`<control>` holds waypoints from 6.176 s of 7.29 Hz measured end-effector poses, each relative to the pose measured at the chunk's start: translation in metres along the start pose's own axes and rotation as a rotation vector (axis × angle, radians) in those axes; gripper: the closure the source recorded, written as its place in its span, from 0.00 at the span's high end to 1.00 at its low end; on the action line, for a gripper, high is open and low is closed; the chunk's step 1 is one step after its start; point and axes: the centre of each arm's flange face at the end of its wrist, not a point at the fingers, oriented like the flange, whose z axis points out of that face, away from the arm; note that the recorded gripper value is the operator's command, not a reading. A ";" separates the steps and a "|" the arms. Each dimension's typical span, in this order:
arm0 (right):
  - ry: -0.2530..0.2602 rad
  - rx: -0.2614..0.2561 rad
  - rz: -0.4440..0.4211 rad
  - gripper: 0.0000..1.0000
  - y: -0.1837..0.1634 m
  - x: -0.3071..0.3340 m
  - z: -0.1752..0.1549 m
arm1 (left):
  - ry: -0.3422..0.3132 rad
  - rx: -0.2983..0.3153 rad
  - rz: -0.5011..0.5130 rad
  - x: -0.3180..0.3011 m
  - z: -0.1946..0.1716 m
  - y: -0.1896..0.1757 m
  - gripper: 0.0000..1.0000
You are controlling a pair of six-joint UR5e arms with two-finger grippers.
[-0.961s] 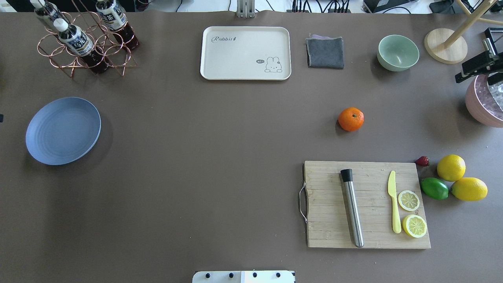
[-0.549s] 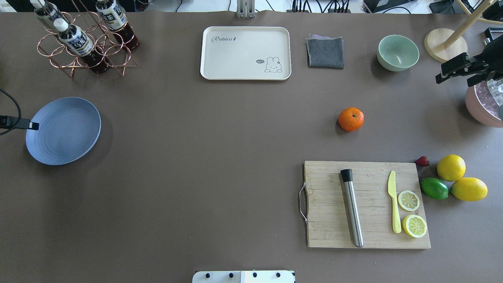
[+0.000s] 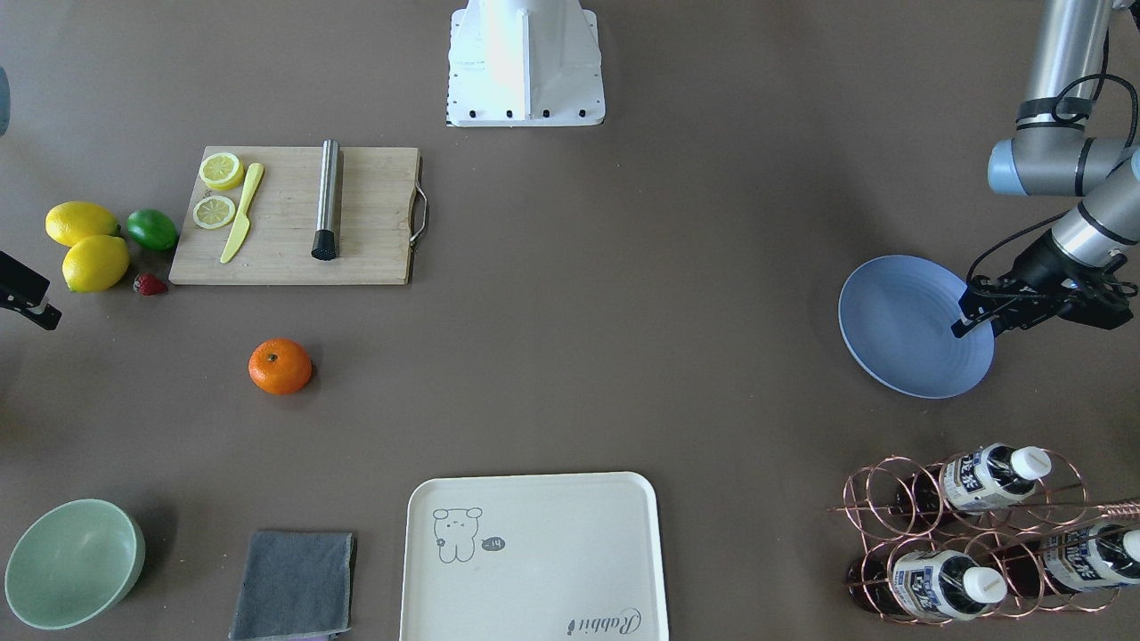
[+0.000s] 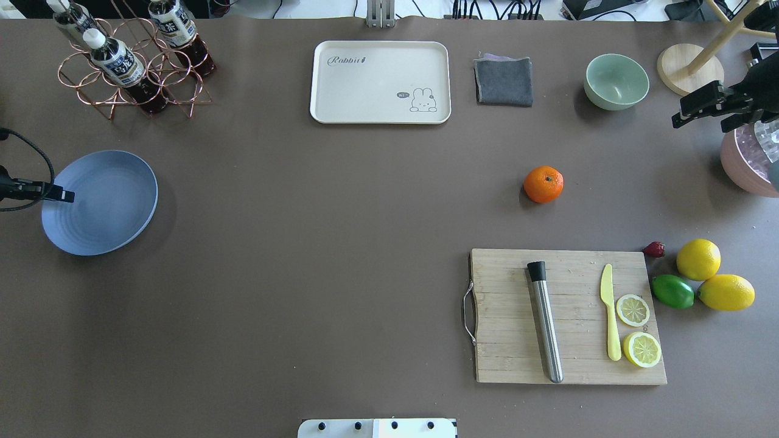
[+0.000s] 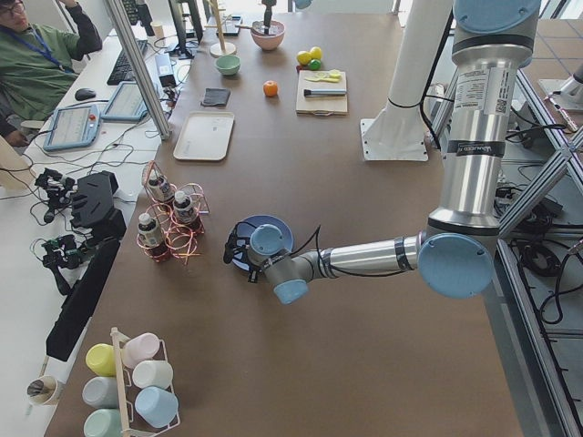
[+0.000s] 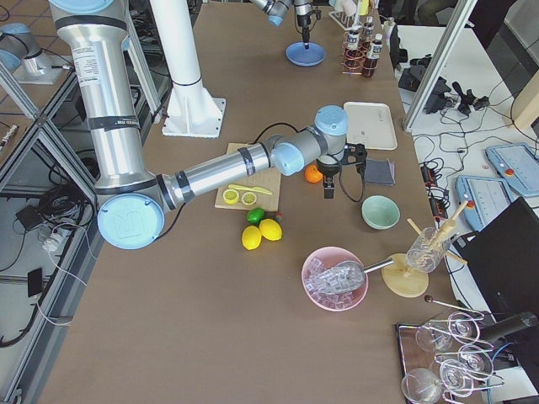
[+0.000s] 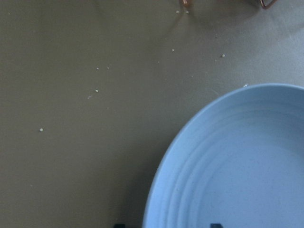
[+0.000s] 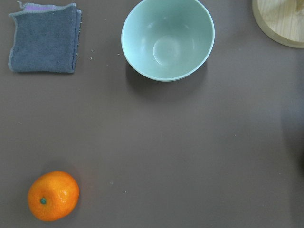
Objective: Pick orange to plate
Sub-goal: 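Move right gripper toward the orange while left gripper pushes the blue plate inward, then lower the open right gripper over the orange while the left gripper holds the plate edge, then close the right gripper on the orange and lift it, then carry the orange over the blue plate with the right gripper while the left gripper withdraws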
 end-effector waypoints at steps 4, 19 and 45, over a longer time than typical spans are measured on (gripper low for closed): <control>0.004 -0.004 0.005 1.00 0.000 0.003 0.003 | 0.107 -0.091 -0.121 0.036 -0.032 -0.032 0.00; 0.020 0.005 0.110 1.00 0.039 -0.213 0.095 | -0.026 0.078 -0.343 0.529 0.068 0.075 0.00; 0.114 0.013 0.140 0.00 0.057 -0.288 0.114 | -0.056 0.162 -0.198 0.494 0.042 0.057 0.98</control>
